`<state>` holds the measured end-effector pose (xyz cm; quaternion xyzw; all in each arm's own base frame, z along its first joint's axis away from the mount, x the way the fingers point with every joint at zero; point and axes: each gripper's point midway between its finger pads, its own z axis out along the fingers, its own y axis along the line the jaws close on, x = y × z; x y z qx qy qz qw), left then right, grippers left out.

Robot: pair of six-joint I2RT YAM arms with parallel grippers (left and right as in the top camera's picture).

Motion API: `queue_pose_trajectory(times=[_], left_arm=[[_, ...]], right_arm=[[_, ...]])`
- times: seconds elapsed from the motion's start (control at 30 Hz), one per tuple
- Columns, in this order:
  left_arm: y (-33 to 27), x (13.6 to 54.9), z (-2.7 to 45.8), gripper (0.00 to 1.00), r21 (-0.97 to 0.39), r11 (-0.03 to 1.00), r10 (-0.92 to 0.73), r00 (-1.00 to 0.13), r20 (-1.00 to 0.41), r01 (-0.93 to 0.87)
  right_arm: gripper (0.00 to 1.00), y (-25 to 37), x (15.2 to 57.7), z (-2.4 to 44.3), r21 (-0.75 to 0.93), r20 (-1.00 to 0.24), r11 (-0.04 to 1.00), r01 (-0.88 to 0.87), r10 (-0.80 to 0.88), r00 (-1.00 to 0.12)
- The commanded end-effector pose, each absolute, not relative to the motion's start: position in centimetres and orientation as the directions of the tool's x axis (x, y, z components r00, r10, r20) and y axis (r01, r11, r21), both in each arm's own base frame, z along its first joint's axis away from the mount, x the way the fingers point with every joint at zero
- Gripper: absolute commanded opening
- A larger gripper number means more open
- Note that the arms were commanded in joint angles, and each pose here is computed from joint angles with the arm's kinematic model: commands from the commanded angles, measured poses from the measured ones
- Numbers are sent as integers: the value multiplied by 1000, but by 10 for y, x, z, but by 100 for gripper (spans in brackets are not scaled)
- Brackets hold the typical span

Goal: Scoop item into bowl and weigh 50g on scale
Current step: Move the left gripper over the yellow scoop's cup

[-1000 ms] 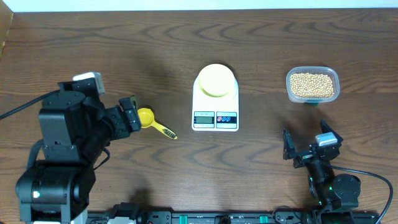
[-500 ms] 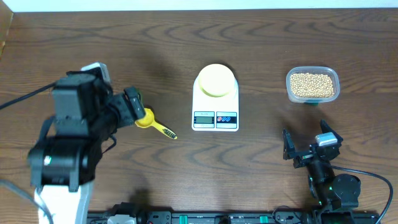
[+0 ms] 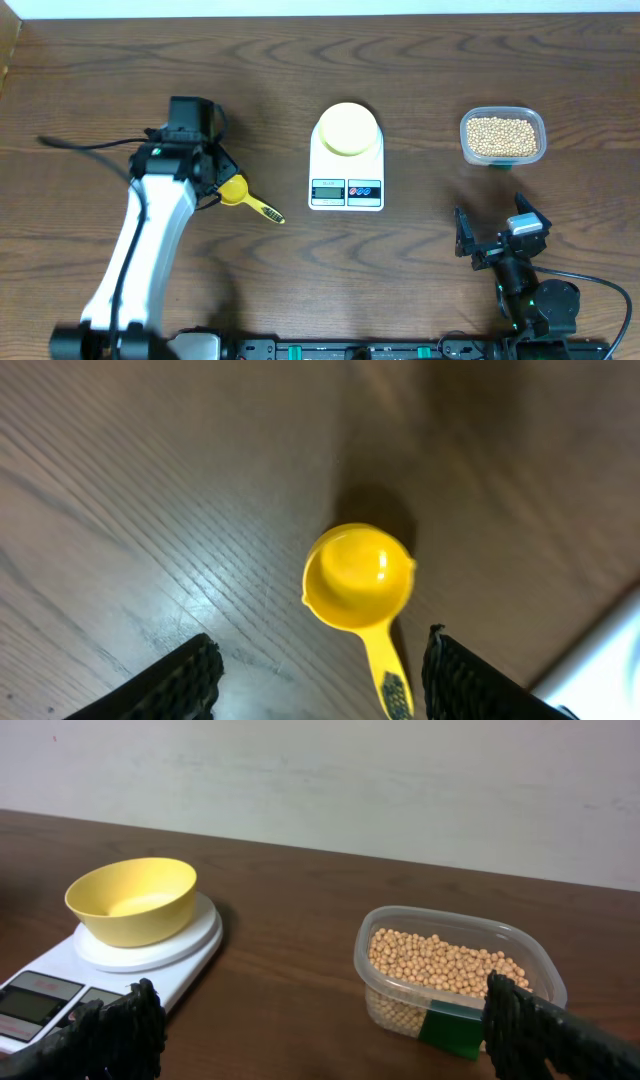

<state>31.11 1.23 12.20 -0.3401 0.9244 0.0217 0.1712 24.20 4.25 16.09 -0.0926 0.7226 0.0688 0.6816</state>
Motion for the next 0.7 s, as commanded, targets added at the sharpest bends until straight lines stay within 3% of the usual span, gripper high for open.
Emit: queue_pose_trajectory(times=[0.0, 0.2, 0.67], left_arm=[[15, 311, 93, 60, -13, 735, -653, -704, -280, -677], [16, 305, 57, 53, 81, 733, -654, -732, -191, -676], [17, 288, 26, 53, 137, 725, -662, -737, -136, -675]], right_arm=[[99, 44, 242, 160, -39, -997, 972, -230, -52, -50], [99, 44, 242, 160, -39, -997, 972, -230, -52, -51], [99, 44, 242, 160, -39, -997, 972, -230, -52, -51]])
